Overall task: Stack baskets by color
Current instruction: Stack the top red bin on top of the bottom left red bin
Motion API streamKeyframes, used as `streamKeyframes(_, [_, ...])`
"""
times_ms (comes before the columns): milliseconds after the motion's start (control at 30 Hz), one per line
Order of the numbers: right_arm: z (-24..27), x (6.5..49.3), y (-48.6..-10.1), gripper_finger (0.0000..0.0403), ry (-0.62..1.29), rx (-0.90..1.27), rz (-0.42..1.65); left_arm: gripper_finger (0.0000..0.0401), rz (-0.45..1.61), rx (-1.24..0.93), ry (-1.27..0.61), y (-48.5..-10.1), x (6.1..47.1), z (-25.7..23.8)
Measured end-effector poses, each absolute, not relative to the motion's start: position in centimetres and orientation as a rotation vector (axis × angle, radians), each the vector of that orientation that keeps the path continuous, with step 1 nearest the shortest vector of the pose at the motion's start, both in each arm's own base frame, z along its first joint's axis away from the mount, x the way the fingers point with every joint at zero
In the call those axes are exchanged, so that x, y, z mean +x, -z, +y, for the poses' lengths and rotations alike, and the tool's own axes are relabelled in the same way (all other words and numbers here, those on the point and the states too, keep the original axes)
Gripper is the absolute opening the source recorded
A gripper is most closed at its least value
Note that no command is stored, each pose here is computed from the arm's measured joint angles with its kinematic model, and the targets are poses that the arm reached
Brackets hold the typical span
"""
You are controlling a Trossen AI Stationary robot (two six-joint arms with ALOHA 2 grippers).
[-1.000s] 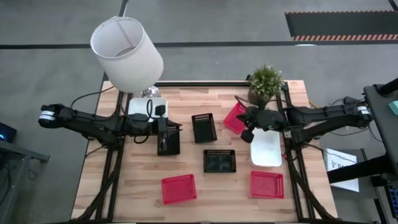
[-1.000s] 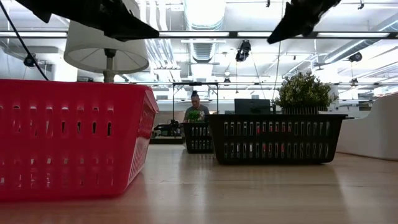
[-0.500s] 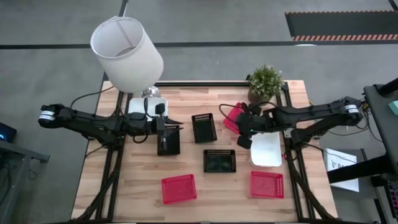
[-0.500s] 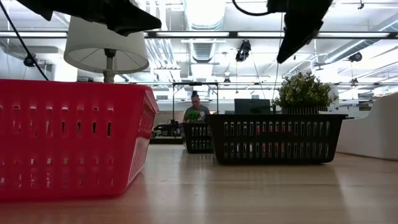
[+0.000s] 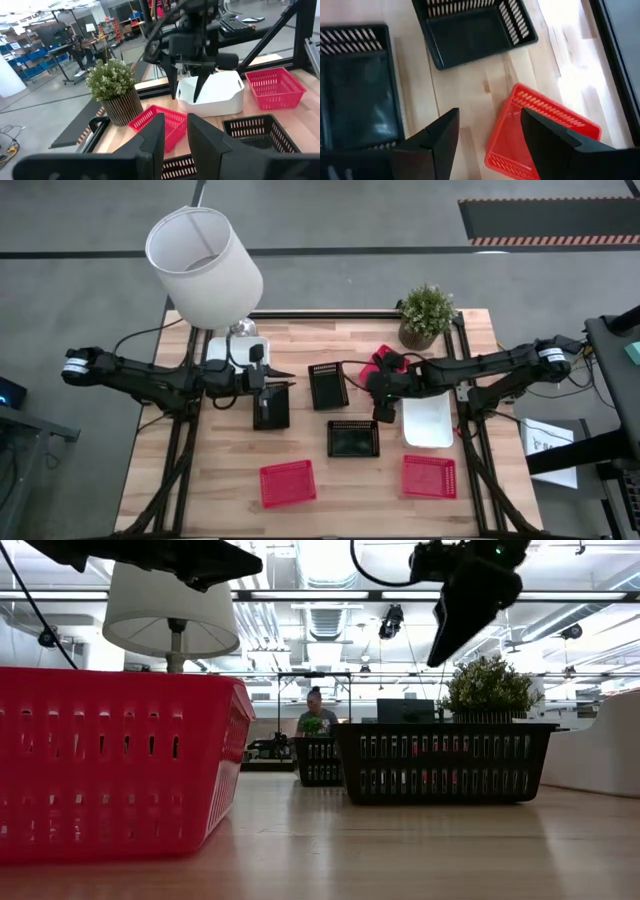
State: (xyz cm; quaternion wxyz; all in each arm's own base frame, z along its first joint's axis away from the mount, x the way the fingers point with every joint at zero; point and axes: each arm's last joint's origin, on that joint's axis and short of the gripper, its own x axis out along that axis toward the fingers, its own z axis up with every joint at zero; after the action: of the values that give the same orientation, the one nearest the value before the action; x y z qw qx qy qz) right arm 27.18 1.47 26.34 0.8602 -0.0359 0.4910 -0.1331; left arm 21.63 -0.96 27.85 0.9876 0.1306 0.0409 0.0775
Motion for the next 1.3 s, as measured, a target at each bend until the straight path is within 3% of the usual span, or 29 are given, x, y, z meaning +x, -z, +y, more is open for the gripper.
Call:
streamKeyframes(233, [2.0,28.4,-28.5,0.0203,0.217,0.103,1.004,0.0065,0.067,0.359,-0.156,-28.1,21.7,-1.0])
streamKeyframes(533, [2.6,29.3,-29.3,0.0203,0.274,0.404,1.077,0.0065,0.038,0.363,-0.161,-28.3,21.7,-1.0])
streamKeyframes(833, [1.3,30.1,-28.4,0.0203,0.390,0.415,1.138,0.0065,0.045,0.382,-0.160,-28.2,21.8,-1.0])
streamKeyframes(1067, [-0.2,30.3,-26.2,0.0203,0.477,0.413,1.298,0.0065,0.046,0.382,-0.160,-28.2,21.8,-1.0])
streamKeyframes(1300, [-0.7,31.5,-23.7,0.0203,0.471,0.278,1.392,0.0065,0.046,0.381,-0.160,-28.2,21.8,-1.0])
